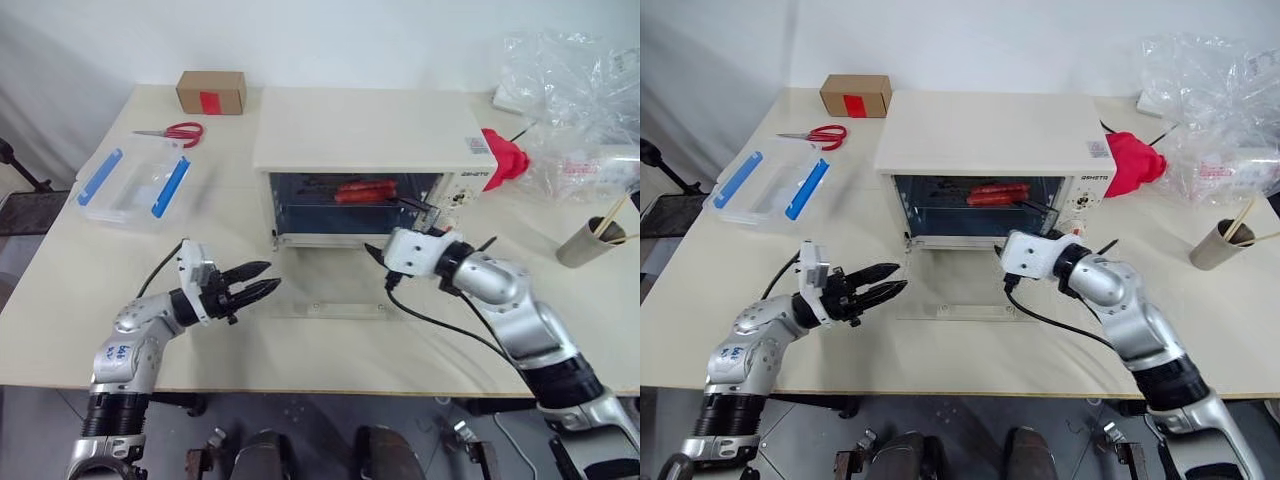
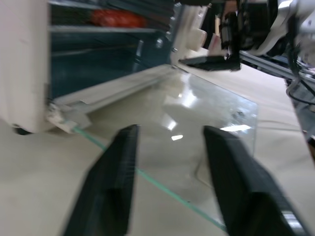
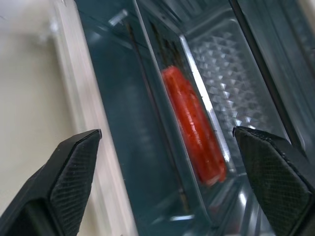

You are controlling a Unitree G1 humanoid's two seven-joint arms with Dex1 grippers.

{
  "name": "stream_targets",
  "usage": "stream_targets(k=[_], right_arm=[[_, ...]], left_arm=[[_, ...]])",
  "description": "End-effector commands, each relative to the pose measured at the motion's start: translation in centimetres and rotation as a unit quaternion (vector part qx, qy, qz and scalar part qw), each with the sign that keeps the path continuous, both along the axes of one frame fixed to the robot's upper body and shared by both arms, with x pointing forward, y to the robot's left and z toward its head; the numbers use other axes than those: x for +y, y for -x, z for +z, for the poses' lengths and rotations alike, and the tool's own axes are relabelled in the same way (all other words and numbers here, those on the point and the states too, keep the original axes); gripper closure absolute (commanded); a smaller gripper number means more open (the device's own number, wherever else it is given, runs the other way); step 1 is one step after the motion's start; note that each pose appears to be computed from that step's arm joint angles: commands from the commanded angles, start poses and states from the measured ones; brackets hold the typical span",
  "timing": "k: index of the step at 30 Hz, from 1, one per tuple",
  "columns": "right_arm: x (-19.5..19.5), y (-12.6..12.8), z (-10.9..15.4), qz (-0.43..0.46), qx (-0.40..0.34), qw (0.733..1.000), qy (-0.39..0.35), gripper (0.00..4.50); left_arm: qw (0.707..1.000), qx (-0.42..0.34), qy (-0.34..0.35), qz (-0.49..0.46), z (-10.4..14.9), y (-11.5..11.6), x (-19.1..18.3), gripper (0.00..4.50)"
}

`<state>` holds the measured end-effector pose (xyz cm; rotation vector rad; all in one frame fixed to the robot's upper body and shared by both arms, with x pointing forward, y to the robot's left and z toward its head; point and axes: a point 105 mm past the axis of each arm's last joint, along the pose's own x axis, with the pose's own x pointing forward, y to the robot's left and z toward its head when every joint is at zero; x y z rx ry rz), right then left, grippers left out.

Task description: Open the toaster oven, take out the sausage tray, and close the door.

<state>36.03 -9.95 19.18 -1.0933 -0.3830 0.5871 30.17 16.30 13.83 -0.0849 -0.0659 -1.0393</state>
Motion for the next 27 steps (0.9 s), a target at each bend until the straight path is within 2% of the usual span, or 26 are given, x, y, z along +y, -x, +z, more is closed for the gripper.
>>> stream_targets(k=[1, 2, 5, 14, 27], right_arm=[[0.4, -1.2, 0.7, -0.019, -0.047, 0.999, 0.017, 0.0], [1.0, -1.4, 1.0, -0.017, -0.072, 0.997, 0.037, 0.0], [1.9, -1.8, 1.1, -0.013, -0.107, 0.992, 0.07, 0.63], [1.6, -2.9, 0.7, -0.02, -0.113, 0.989, 0.095, 3.62], [2.3, -3.9, 0.3, -0.024, -0.092, 0.99, 0.102, 3.62]], left_arm=[[0.999, -0.033, 0.01, -0.004, 1.7, 1.1, 0.5, 0.75], [0.999, -0.035, 0.014, 0.007, 1.8, 1.1, 0.8, 0.75], [0.999, -0.034, 0.018, 0.021, 1.7, 1.1, 1.0, 0.72], [0.999, -0.034, 0.027, 0.021, 2.0, 1.0, 0.5, 0.72], [0.999, -0.033, 0.031, 0.027, 2.1, 1.1, 0.7, 0.72]])
